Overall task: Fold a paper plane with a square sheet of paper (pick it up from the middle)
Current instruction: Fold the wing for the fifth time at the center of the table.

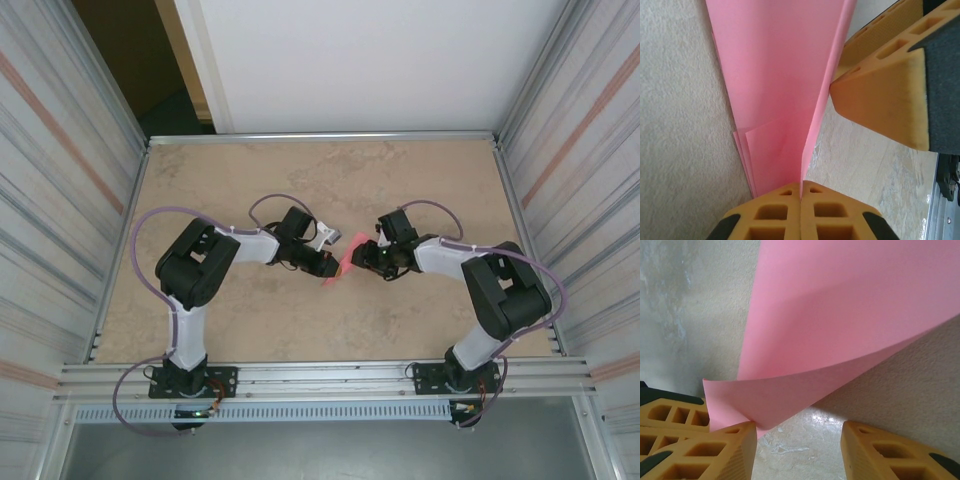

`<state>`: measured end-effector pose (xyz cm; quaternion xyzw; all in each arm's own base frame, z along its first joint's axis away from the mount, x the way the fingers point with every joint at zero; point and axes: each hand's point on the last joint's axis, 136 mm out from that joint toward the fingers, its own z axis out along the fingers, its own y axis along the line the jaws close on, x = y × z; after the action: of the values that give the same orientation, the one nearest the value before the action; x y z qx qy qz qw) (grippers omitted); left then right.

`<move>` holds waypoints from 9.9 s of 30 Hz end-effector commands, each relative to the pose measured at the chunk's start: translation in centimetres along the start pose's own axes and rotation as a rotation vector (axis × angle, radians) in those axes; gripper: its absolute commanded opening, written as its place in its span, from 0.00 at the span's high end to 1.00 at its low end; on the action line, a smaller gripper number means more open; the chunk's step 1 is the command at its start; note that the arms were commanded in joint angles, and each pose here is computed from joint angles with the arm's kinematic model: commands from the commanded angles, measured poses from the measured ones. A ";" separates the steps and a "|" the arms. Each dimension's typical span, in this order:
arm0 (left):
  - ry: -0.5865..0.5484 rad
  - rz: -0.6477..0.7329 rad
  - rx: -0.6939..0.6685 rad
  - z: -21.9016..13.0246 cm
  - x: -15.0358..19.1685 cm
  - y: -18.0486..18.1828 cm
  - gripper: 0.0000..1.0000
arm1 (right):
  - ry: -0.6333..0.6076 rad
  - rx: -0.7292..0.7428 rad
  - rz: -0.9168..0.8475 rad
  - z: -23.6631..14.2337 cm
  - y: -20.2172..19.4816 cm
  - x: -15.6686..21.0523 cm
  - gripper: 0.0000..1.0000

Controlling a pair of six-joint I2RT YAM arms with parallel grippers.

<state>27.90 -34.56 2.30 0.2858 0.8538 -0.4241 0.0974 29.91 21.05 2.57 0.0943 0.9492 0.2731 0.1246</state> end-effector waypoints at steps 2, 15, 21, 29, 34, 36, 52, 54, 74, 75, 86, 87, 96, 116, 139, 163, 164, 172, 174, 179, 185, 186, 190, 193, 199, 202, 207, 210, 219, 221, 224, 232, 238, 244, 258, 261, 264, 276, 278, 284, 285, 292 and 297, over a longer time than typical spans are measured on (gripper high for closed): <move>0.060 -0.073 -0.048 0.7 2.6 2.4 0.92 | 0.033 0.095 0.021 1.5 -1.2 0.2 0.52; 0.027 -0.065 -0.041 -0.7 1.3 0.8 0.84 | 0.120 0.226 0.066 4.1 -3.3 1.5 0.52; 0.015 -0.080 -0.051 -1.4 1.3 0.6 0.80 | 0.133 0.240 0.069 4.4 -3.6 1.7 0.51; 0.007 -0.085 -0.058 -2.2 1.3 0.3 0.79 | 0.141 0.246 0.072 4.5 -3.8 1.9 0.51; 0.015 -0.100 -0.056 -2.1 1.6 0.5 0.81 | 0.145 0.246 0.074 4.6 -3.8 1.9 0.51; 0.014 -0.101 -0.046 -2.2 1.7 0.4 0.80 | 0.146 0.246 0.074 4.6 -3.8 1.9 0.51; 0.018 -0.104 -0.062 -2.5 1.6 0.3 0.84 | 0.156 0.237 0.074 4.8 -3.5 1.9 0.51; 0.026 -0.110 -0.066 -2.3 2.0 0.6 0.87 | 0.156 0.226 0.071 4.7 -3.2 1.8 0.51; 0.026 -0.189 -0.029 -1.8 2.8 1.8 0.92 | 0.032 -0.237 -0.171 -1.4 6.2 0.1 0.56; 0.027 -0.192 -0.026 -1.8 2.9 1.8 0.91 | 0.036 -0.245 -0.171 -1.1 6.4 0.1 0.58; 0.031 -0.214 -0.022 -1.7 3.2 2.1 0.91 | 0.071 -0.308 -0.163 0.7 7.6 -0.9 0.73; 0.032 -0.213 -0.022 -1.7 3.2 2.1 0.91 | 0.074 -0.308 -0.162 0.9 7.6 -0.9 0.73; 0.044 -0.225 -0.032 -1.5 3.5 2.5 0.87 | 0.085 -0.282 -0.145 1.8 7.1 -1.2 0.73; 0.072 -0.248 -0.045 -1.2 4.0 3.0 0.90 | 0.092 -0.183 -0.088 3.0 4.7 -1.3 0.73; 0.081 -0.254 -0.050 -1.2 4.3 3.1 0.90 | 0.114 -0.137 -0.061 3.8 3.5 -1.0 0.73; -0.103 -0.153 -0.069 -5.9 -1.2 -1.6 0.84 | 0.133 -0.118 -0.052 3.9 3.2 -0.8 0.73; -0.099 -0.148 -0.063 -5.6 -1.3 -1.9 0.86 | 0.135 -0.115 -0.050 4.0 3.1 -0.7 0.73; -0.040 -0.149 -0.043 -3.0 -1.3 -2.3 0.92 | 0.139 -0.116 -0.047 4.1 3.2 -0.8 0.77; -0.031 -0.159 -0.045 -2.7 -1.3 -2.0 0.93 | 0.141 -0.116 -0.047 4.0 3.2 -0.8 0.77; 0.006 -0.186 -0.051 -1.8 -0.9 -1.4 0.94 | 0.143 -0.115 -0.046 4.1 3.3 -0.8 0.78; 0.036 -0.209 -0.064 -1.4 0.1 -0.7 0.94 | 0.145 -0.113 -0.044 4.1 3.2 -0.8 0.78; 0.039 -0.211 -0.066 -1.3 0.2 -0.6 0.94 | 0.145 -0.113 -0.046 4.1 3.2 -0.7 0.78; 0.054 -0.229 -0.074 -1.1 0.9 -0.1 0.94 | 0.146 -0.113 -0.046 4.0 3.3 -0.8 0.78; 0.062 -0.238 -0.081 -1.0 1.4 0.1 0.95 | 0.147 -0.116 -0.046 4.0 3.3 -0.8 0.78; 0.075 -0.254 -0.098 -0.9 2.3 0.7 0.96 | 0.149 -0.113 -0.046 4.1 3.3 -0.7 0.78; 0.081 -0.261 -0.105 -0.8 2.6 0.9 0.96 | 0.152 -0.107 -0.042 4.2 3.1 -0.6 0.78; 0.088 -0.273 -0.118 -0.7 3.2 1.3 0.97 | 0.158 -0.099 -0.037 4.4 2.8 -0.5 0.79; 0.093 -0.280 -0.124 -0.7 3.5 1.4 0.98 | 0.159 -0.095 -0.036 4.5 2.8 -0.5 0.80; 0.107 -0.299 -0.144 -1.2 4.8 1.3 0.98 | 0.174 -0.050 -0.023 4.8 2.0 -0.3 0.81; 0.107 -0.300 -0.143 -1.5 4.9 1.0 0.98 | 0.175 -0.046 -0.022 4.8 1.9 -0.2 0.81; 0.103 -0.301 -0.133 -2.0 4.9 0.3 0.98 | 0.176 -0.048 -0.020 4.8 1.9 -0.2 0.81; 0.106 -0.309 -0.137 -2.8 5.5 -0.2 0.97 | 0.175 -0.052 -0.022 4.7 2.1 -0.3 0.81; 0.138 -0.341 -0.153 -2.3 7.0 0.6 0.97 | 0.180 -0.048 -0.021 4.9 2.0 -0.1 0.81; 0.164 -0.365 -0.172 -2.1 8.2 1.2 0.97 | 0.179 -0.047 -0.021 4.9 2.0 -0.2 0.81; 0.166 -0.349 -0.212 -3.9 8.7 0.5 0.97 | 0.193 -0.036 -0.014 5.3 1.7 0.1 0.81; 0.191 -0.358 -0.244 -3.8 9.5 1.2 0.97 | 0.194 -0.033 -0.011 5.4 1.6 0.1 0.81; 0.185 -0.340 -0.253 -4.2 9.0 1.0 0.98 | 0.197 -0.034 -0.009 5.4 1.6 0.2 0.81; -0.061 -0.219 -0.115 -5.0 0.3 -3.0 0.95 | 0.196 -0.044 0.015 5.1 2.3 0.1 0.82; -0.073 -0.230 -0.112 -4.4 -0.2 -2.6 0.95 | 0.194 -0.042 0.023 5.1 2.2 0.1 0.82; -0.040 -0.271 -0.108 -2.7 -0.5 -1.4 0.95 | 0.200 -0.045 0.038 5.1 2.3 0.2 0.82; -0.033 -0.280 -0.112 -2.5 -0.3 -1.2 0.95 | 0.202 -0.044 0.040 5.1 2.3 0.3 0.82; 0.013 -0.331 -0.216 -2.0 1.1 1.2 0.96 | 0.205 -0.030 0.053 5.1 1.9 0.4 0.82; 0.065 -0.375 -0.290 -1.8 2.9 2.8 0.97 | 0.208 -0.014 0.062 5.1 1.5 0.5 0.83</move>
<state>27.86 -31.73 2.03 0.1296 0.9297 -0.3410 0.0506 32.17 26.57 1.72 0.0626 0.9369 0.3405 0.0482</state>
